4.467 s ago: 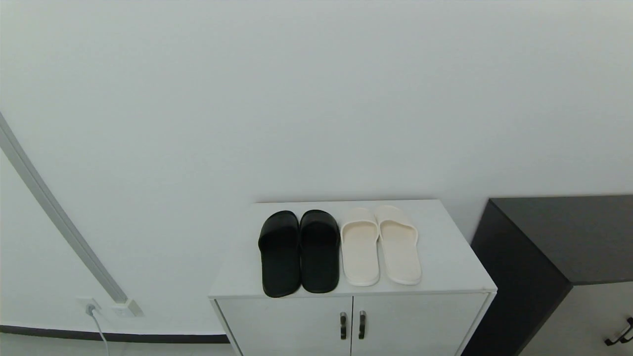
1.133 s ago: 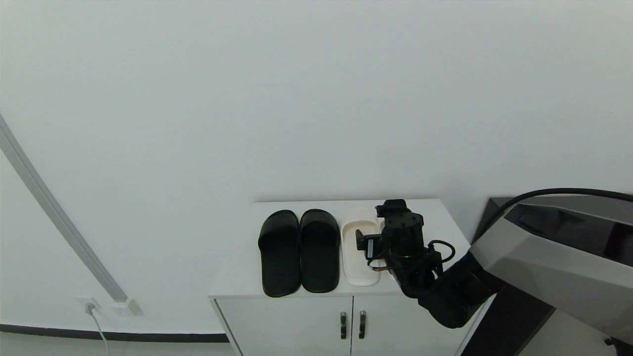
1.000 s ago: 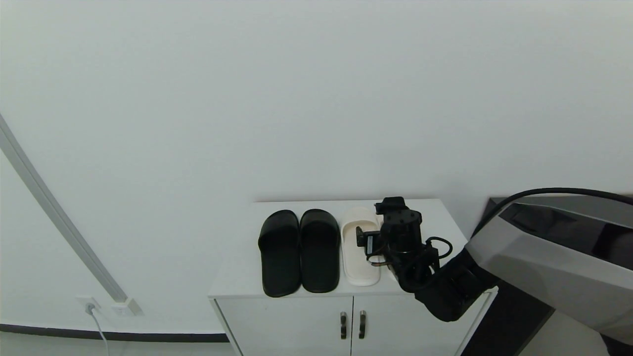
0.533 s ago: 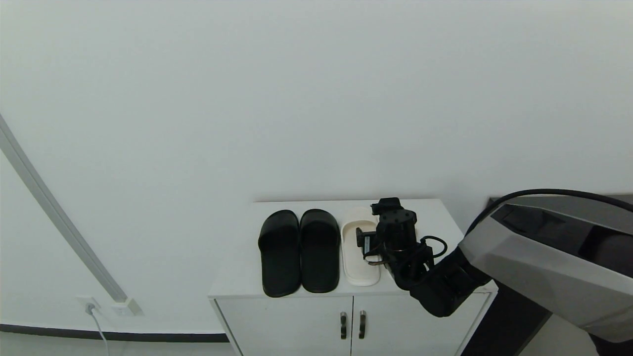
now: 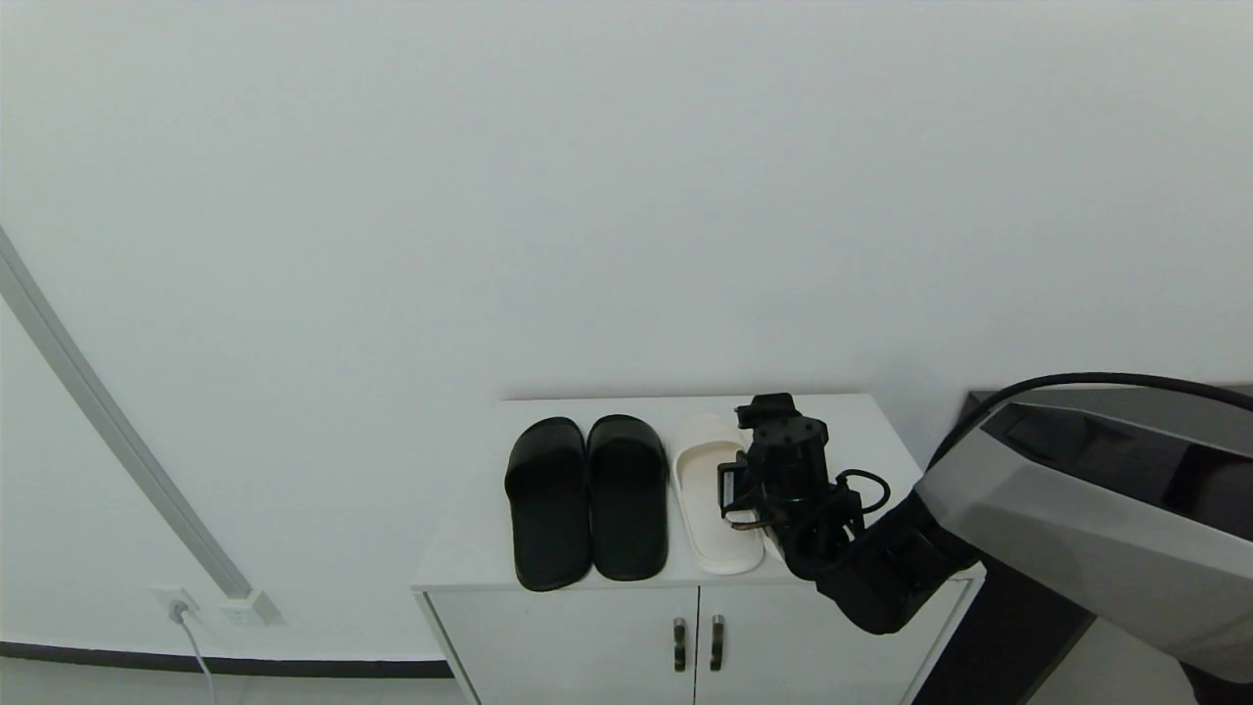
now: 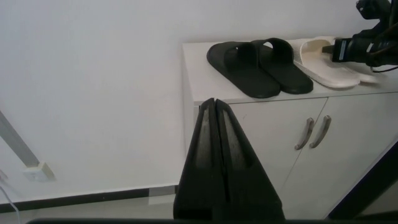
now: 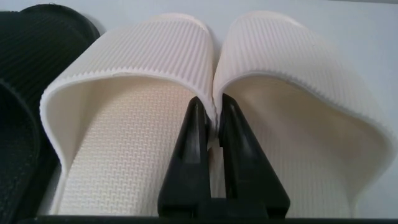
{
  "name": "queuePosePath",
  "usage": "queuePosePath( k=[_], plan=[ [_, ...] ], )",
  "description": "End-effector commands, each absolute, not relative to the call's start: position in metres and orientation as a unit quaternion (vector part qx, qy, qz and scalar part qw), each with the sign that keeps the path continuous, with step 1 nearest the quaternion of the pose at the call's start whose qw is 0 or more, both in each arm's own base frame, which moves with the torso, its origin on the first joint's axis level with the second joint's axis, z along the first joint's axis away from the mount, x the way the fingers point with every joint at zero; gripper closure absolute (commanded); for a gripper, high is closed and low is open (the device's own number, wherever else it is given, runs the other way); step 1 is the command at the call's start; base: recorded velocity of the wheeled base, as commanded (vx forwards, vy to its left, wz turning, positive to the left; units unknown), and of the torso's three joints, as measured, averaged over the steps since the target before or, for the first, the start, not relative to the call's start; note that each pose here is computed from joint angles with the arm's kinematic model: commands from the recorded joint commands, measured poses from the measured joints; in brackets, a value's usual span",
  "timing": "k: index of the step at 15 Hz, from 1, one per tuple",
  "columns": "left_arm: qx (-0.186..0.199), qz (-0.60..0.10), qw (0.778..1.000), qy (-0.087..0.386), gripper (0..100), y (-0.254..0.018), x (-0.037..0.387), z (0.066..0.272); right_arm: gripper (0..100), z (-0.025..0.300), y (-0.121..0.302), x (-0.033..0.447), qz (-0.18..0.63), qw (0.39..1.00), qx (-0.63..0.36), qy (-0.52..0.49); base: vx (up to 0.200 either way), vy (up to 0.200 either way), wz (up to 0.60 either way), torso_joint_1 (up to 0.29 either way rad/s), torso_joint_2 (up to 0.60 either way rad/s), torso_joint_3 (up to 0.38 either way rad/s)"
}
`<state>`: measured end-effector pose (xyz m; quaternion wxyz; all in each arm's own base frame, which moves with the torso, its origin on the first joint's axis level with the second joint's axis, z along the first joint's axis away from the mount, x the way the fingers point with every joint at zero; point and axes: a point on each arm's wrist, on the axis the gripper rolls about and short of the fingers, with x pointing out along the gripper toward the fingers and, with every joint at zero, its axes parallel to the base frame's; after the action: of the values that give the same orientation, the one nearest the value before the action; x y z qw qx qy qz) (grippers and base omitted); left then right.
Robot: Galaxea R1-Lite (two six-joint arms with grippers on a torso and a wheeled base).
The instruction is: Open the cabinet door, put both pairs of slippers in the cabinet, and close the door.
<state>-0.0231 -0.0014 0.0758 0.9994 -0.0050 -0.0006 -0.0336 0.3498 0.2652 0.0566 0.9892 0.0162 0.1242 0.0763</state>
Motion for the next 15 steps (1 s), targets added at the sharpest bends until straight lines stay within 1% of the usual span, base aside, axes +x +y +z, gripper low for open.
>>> queuePosePath(
  k=[1,2,3,4,5,8,11,12,13,14,15],
  plan=[
    [-0.005,-0.034,0.999,0.0,100,-0.001,-0.023,0.076,100,0.081,0.259,0.336,0.083,0.99,0.019,0.111,0.0,0.0,0.0,0.0,0.0,0.0],
    [-0.005,-0.034,0.999,0.0,100,-0.001,-0.023,0.076,100,0.091,0.256,0.328,0.088,0.99,0.022,0.106,0.0,0.0,0.0,0.0,0.0,0.0],
    [-0.005,-0.034,0.999,0.0,100,-0.001,-0.023,0.076,100,0.094,0.255,0.326,0.089,0.99,0.023,0.104,0.0,0.0,0.0,0.0,0.0,0.0],
    [-0.005,-0.033,0.999,-0.001,100,-0.001,-0.023,0.076,100,0.112,0.249,0.313,0.096,0.991,0.024,0.094,0.0,0.0,0.0,0.0,0.0,0.0],
    [-0.005,-0.034,0.999,0.0,100,-0.001,-0.023,0.076,100,0.12,0.246,0.305,0.1,0.991,0.02,0.089,0.0,0.0,0.0,0.0,0.0,0.0],
    [-0.005,-0.033,0.999,0.0,100,-0.001,-0.023,0.076,100,0.135,0.237,0.272,0.135,0.987,0.015,0.091,0.0,0.0,0.0,0.0,0.0,0.0],
    [-0.005,-0.034,0.999,0.0,100,-0.001,-0.023,0.076,100,0.14,0.217,0.231,0.225,0.968,-0.002,0.112,0.0,0.0,0.0,0.0,0.0,0.0],
    [-0.005,-0.034,0.999,0.0,100,-0.001,-0.023,0.076,100,0.143,0.202,0.208,0.296,0.948,-0.008,0.121,0.0,0.0,0.0,0.0,0.0,0.0],
    [-0.005,-0.034,0.999,0.0,100,-0.001,-0.023,0.076,100,0.146,0.191,0.192,0.349,0.928,-0.004,0.127,0.0,0.0,0.0,0.0,0.0,0.0],
    [-0.005,-0.033,0.999,0.0,100,-0.001,-0.023,0.076,100,0.147,0.182,0.182,0.386,0.913,-0.001,0.13,0.0,0.0,0.0,0.0,0.0,0.0],
    [-0.005,-0.033,0.999,-0.001,100,-0.001,-0.023,0.076,100,0.148,0.179,0.176,0.405,0.904,0.0,0.133,0.0,0.0,0.0,0.0,0.0,0.0]
  ],
)
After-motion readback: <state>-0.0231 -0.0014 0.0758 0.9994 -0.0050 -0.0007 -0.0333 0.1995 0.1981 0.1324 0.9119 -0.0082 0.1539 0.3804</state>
